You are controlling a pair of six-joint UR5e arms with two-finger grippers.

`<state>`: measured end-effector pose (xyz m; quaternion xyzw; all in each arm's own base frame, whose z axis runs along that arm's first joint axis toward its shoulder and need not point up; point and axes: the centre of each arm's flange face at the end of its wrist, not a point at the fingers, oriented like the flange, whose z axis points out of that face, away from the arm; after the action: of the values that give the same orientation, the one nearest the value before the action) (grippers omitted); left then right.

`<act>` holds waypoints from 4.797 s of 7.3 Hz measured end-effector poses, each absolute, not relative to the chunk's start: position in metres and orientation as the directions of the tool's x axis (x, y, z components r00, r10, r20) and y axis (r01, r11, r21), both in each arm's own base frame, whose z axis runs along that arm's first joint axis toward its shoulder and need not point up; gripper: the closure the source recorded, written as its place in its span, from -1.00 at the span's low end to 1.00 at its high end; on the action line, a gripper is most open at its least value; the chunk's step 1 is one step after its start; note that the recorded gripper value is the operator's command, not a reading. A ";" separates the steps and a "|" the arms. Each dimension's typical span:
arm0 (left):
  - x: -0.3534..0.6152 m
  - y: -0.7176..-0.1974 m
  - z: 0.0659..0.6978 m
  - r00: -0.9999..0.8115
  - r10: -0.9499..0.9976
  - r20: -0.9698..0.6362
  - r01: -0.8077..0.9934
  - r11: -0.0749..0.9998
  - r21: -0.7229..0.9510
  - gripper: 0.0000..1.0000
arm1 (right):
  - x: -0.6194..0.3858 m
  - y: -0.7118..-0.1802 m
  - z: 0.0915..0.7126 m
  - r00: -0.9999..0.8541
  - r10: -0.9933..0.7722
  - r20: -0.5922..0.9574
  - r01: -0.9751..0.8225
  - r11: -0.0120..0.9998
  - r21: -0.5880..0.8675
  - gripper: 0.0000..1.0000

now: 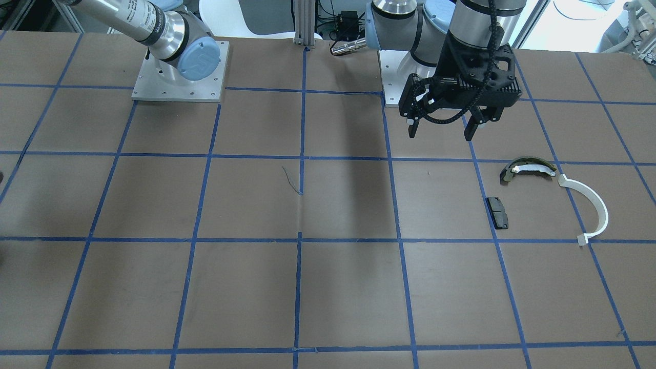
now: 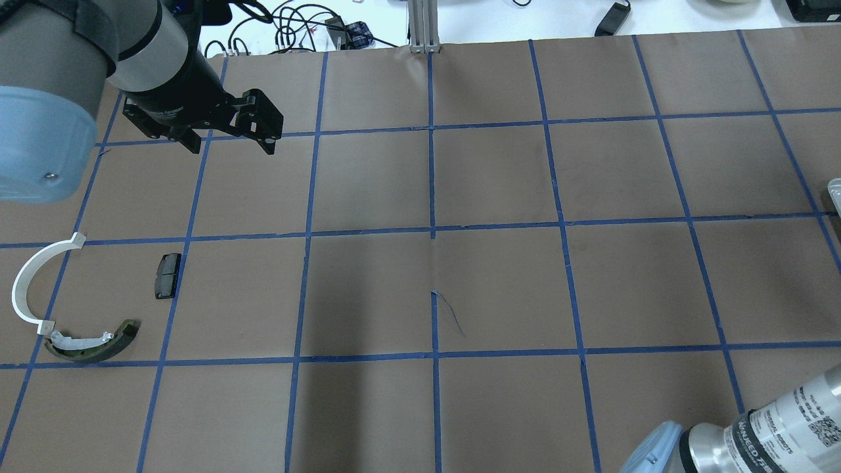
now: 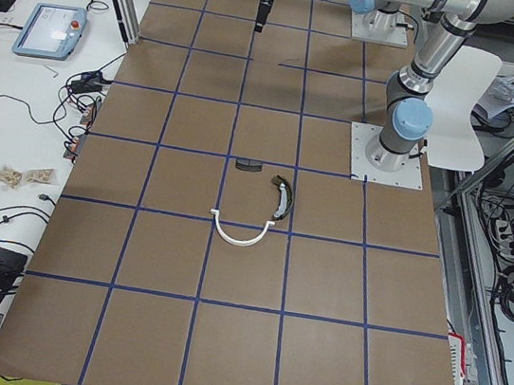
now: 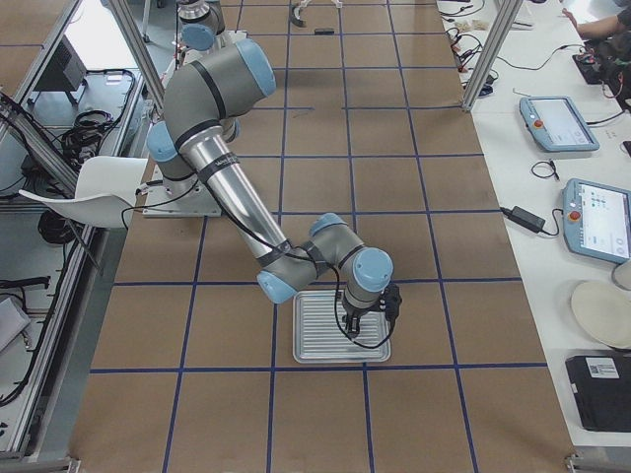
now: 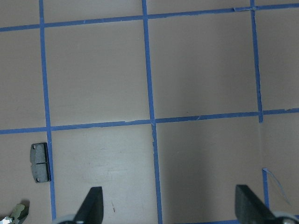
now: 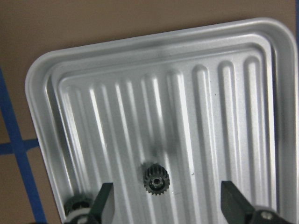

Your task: Place bearing gear from tray to pile

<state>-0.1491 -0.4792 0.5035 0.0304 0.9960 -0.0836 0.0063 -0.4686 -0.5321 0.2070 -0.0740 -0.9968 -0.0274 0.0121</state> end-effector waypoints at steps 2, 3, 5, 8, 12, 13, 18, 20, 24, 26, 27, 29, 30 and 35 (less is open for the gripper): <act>-0.149 -0.479 0.503 -0.998 0.059 -0.018 0.061 0.984 -0.165 -1.00 | -0.469 -0.533 0.201 -0.980 0.198 0.025 0.200 0.978 0.057 -0.31; -0.149 -0.479 0.503 -0.998 0.059 -0.018 0.061 0.984 -0.165 -1.00 | -0.469 -0.533 0.197 -0.978 0.207 0.023 0.208 0.976 0.061 -0.31; -0.149 -0.479 0.503 -0.998 0.059 -0.019 0.061 0.984 -0.166 -1.00 | -0.469 -0.533 0.185 -0.977 0.211 0.012 0.211 0.975 0.074 -0.26; -0.148 -0.479 0.503 -0.998 0.058 -0.019 0.060 0.984 -0.165 -1.00 | -0.469 -0.533 0.180 -0.978 0.210 0.008 0.210 0.974 0.082 0.41; -0.148 -0.479 0.504 -0.998 0.057 -0.019 0.060 0.984 -0.166 -1.00 | -0.470 -0.530 0.184 -0.980 0.197 0.027 0.199 0.974 0.106 1.00; -0.148 -0.479 0.504 -0.998 0.057 -0.019 0.060 0.984 -0.166 -1.00 | -0.471 -0.529 0.193 -0.980 0.192 0.047 0.196 0.974 0.113 1.00; -0.148 -0.479 0.503 -0.998 0.057 -0.018 0.060 0.985 -0.164 -1.00 | -0.318 -0.575 0.328 -0.991 0.122 0.052 0.127 0.985 0.118 1.00; -0.148 -0.479 0.501 -0.998 0.057 -0.018 0.060 0.985 -0.161 -1.00 | -0.198 -0.609 0.361 -0.993 0.102 0.051 0.107 0.989 0.099 1.00; -0.148 -0.478 0.500 -0.998 0.058 -0.018 0.060 0.986 -0.158 -1.00 | 0.085 -0.631 0.360 -0.991 0.131 -0.013 0.129 0.987 0.091 1.00; -0.148 -0.478 0.499 -0.998 0.058 -0.018 0.060 0.986 -0.158 -1.00 | 0.207 -0.610 0.350 -0.990 0.139 -0.009 0.139 0.989 0.055 1.00; -0.148 -0.478 0.499 -0.998 0.058 -0.018 0.060 0.986 -0.157 -1.00 | 0.259 -0.595 0.335 -0.990 0.141 -0.010 0.140 0.989 0.042 1.00; -0.148 -0.477 0.500 -0.998 0.058 -0.018 0.060 0.986 -0.158 -1.00 | 0.327 -0.564 0.296 -0.991 0.135 -0.016 0.134 0.990 0.046 1.00; -0.148 -0.477 0.500 -0.998 0.058 -0.018 0.060 0.985 -0.159 -1.00 | 0.350 -0.551 0.279 -0.988 0.149 -0.035 0.147 0.988 0.053 1.00; -0.149 -0.477 0.496 -0.998 0.061 -0.017 0.063 0.986 -0.154 -1.00 | 0.418 -0.497 0.202 -0.996 0.082 -0.033 0.076 0.987 0.141 -0.97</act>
<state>-0.1485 -0.4770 0.4961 0.0309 0.9965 -0.0775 0.0064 0.4177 -0.4973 0.2021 -0.0395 -0.9966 -0.0701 -0.0193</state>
